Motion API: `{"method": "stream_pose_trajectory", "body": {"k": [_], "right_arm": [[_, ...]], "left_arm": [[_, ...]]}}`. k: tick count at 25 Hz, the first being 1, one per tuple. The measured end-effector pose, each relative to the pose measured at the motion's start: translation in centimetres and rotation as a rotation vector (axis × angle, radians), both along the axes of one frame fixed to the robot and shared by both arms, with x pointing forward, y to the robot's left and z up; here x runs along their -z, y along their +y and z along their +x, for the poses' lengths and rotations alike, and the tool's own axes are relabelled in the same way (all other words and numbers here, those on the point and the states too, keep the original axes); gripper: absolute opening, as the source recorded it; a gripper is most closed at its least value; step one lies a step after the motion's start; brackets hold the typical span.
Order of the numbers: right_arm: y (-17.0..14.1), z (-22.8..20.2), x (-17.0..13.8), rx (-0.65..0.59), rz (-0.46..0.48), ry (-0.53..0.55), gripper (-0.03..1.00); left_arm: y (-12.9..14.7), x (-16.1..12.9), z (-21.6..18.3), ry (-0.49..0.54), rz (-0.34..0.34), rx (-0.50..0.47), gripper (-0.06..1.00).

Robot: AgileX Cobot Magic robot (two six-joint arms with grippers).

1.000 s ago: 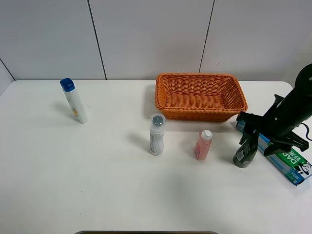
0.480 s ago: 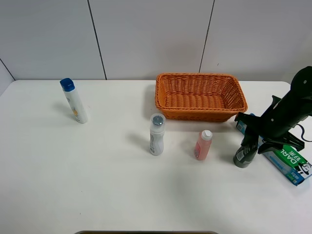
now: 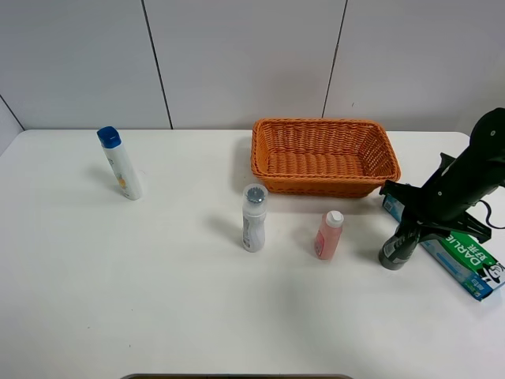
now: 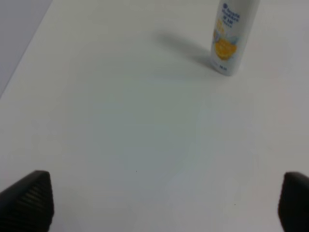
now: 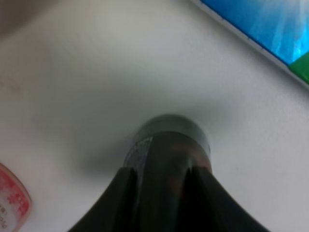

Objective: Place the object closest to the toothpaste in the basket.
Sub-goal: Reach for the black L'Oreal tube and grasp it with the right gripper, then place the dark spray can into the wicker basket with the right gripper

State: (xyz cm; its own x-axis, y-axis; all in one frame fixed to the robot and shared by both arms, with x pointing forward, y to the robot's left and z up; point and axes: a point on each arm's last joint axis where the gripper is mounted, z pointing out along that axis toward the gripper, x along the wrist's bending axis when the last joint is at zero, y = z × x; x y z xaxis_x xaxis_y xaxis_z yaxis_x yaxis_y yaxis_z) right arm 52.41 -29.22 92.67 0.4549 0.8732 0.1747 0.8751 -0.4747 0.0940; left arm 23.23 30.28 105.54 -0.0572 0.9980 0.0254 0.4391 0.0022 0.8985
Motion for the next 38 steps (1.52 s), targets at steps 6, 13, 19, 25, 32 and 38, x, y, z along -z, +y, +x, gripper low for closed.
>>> {"method": "stream_pose_trajectory", "body": {"k": [6, 13, 19, 25, 32, 38], "right_arm": [[0.0, 0.2, 0.0, 0.003, -0.003, -0.022, 0.3], [0.0, 0.2, 0.0, 0.003, -0.003, -0.023, 0.3], [0.0, 0.2, -0.1, -0.004, -0.004, -0.02, 0.29], [0.1, -0.4, -1.2, -0.04, 0.0, -0.02, 0.28], [0.5, -1.2, -4.8, -0.07, 0.04, -0.147, 0.28], [0.9, -1.8, -8.1, -0.089, 0.066, -0.321, 0.28]], "left_arm": [[0.0, 0.0, 0.0, 0.0, 0.0, 0.0, 0.94], [0.0, 0.0, 0.0, 0.0, 0.0, 0.0, 0.94], [0.0, 0.0, 0.0, 0.0, 0.0, 0.0, 0.94], [0.0, 0.0, 0.0, 0.0, 0.0, 0.0, 0.94], [0.0, 0.0, 0.0, 0.0, 0.0, 0.0, 0.94], [0.0, 0.0, 0.0, 0.0, 0.0, 0.0, 0.94]]}}
